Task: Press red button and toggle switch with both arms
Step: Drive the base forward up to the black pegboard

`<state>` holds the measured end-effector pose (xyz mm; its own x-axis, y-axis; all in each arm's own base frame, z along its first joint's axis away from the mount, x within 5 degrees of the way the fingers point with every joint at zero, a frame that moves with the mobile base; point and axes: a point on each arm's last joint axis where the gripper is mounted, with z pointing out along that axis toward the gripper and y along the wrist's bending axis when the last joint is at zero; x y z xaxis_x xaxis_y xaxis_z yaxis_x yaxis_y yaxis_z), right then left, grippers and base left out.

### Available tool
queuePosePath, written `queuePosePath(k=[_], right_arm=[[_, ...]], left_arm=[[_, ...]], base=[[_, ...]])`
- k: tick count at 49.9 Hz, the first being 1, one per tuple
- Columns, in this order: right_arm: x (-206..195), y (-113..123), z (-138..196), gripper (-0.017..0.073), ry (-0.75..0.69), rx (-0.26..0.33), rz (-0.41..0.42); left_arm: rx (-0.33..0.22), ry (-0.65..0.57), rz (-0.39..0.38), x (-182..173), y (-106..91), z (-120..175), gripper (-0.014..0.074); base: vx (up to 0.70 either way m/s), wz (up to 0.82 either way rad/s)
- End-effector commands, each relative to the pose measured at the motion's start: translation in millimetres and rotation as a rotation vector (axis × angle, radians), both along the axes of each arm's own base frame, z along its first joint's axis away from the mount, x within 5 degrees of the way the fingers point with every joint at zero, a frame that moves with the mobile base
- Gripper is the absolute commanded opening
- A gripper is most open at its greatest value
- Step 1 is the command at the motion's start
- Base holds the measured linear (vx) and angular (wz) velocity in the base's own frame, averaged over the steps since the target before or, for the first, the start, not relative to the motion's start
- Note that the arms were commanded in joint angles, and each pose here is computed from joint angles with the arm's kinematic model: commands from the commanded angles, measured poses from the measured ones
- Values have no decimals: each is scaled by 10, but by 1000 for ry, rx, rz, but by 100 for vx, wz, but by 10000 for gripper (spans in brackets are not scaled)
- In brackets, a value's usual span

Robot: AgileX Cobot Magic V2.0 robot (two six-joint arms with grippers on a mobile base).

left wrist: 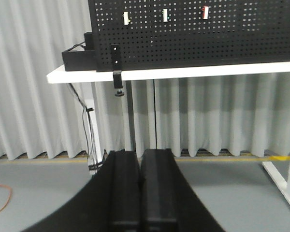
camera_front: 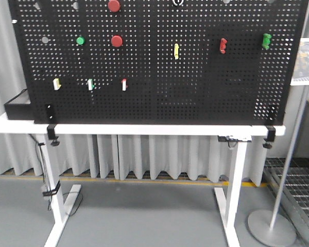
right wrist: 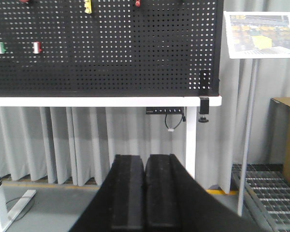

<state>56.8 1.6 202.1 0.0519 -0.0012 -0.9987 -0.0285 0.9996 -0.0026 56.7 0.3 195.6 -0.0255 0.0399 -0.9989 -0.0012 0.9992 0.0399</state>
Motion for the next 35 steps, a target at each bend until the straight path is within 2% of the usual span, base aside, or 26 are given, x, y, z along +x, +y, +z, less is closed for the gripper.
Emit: queuePosePath(k=[1,35], right_arm=[[-16,2,43,0,-87,-7,2],[-16,2,43,0,-87,-7,2]], left_arm=[[-21,-68,-3,0,-3,-27,1],[-21,-68,-3,0,-3,-27,1]], base=[[45,-1],[44,-5]])
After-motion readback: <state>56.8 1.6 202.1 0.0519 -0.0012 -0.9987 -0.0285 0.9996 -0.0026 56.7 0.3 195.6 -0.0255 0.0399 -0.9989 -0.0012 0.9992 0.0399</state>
